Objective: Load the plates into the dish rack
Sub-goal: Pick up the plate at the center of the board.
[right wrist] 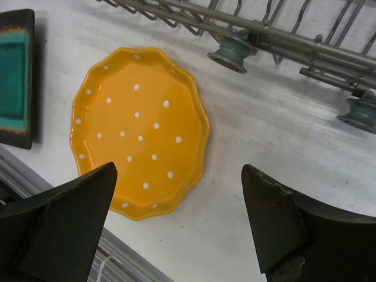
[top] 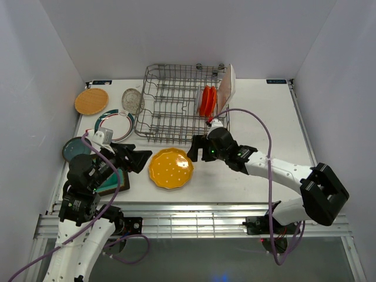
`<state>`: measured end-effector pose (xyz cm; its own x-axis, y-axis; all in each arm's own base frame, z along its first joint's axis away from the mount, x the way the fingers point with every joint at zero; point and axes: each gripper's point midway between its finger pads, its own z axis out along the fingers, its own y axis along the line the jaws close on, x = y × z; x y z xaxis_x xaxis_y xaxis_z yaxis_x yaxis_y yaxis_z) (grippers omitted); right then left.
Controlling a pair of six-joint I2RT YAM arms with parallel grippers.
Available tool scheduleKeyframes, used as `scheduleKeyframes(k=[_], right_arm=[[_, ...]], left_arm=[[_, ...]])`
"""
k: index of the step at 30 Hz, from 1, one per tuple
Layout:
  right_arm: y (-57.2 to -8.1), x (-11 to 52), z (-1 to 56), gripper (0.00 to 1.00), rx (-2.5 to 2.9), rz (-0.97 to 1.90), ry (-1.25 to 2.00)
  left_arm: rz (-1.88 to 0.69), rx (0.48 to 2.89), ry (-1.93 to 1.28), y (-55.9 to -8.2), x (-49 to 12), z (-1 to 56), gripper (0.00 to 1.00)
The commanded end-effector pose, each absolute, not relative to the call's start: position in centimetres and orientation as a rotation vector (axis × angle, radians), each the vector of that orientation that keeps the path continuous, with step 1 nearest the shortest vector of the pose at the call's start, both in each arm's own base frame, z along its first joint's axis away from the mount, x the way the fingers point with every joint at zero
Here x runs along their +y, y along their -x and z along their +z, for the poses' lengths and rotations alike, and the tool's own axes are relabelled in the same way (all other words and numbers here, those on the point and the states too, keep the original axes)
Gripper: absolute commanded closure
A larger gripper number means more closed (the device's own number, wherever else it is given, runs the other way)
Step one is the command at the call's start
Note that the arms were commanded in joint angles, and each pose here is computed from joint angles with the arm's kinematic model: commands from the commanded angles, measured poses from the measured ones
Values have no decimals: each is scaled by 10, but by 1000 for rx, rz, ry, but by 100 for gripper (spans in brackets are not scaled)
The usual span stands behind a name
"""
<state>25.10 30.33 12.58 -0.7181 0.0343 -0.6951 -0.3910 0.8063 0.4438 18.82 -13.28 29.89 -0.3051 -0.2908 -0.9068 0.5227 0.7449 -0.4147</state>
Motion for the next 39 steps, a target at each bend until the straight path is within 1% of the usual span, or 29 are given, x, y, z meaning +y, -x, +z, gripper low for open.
scheduleKeyframes(k=[1,5,9,11,16,17,22,24,31,34,39], right_arm=[[-252,320,129,8,2248,782,275],[-251,328,114,8,2287,770,293],[-252,332,96,14,2335,748,303],[-253,333,92,20,2341,739,303],[-256,335,89,24,2342,732,306],[-256,336,86,27,2349,732,307],[-257,340,80,30,2367,730,318],[-258,342,78,33,2367,736,320],[-258,347,70,35,2387,744,334],[-260,346,64,39,2395,720,329],[-262,346,57,40,2412,702,324]], left_arm=[[-812,1694,-194,-189,-133,300,2],[-809,1699,-194,-191,-132,298,2],[-800,1706,-182,-195,-130,297,2],[-797,1707,-180,-195,-129,296,2],[-783,1699,-166,-197,-125,298,2],[-778,1700,-160,-198,-124,298,2],[-753,1712,-123,-204,-117,295,2],[-751,1716,-117,-205,-117,294,2],[-755,1732,-114,-207,-118,290,2],[-753,1726,-113,-207,-117,292,2],[-741,1716,-103,-206,-115,293,2]])
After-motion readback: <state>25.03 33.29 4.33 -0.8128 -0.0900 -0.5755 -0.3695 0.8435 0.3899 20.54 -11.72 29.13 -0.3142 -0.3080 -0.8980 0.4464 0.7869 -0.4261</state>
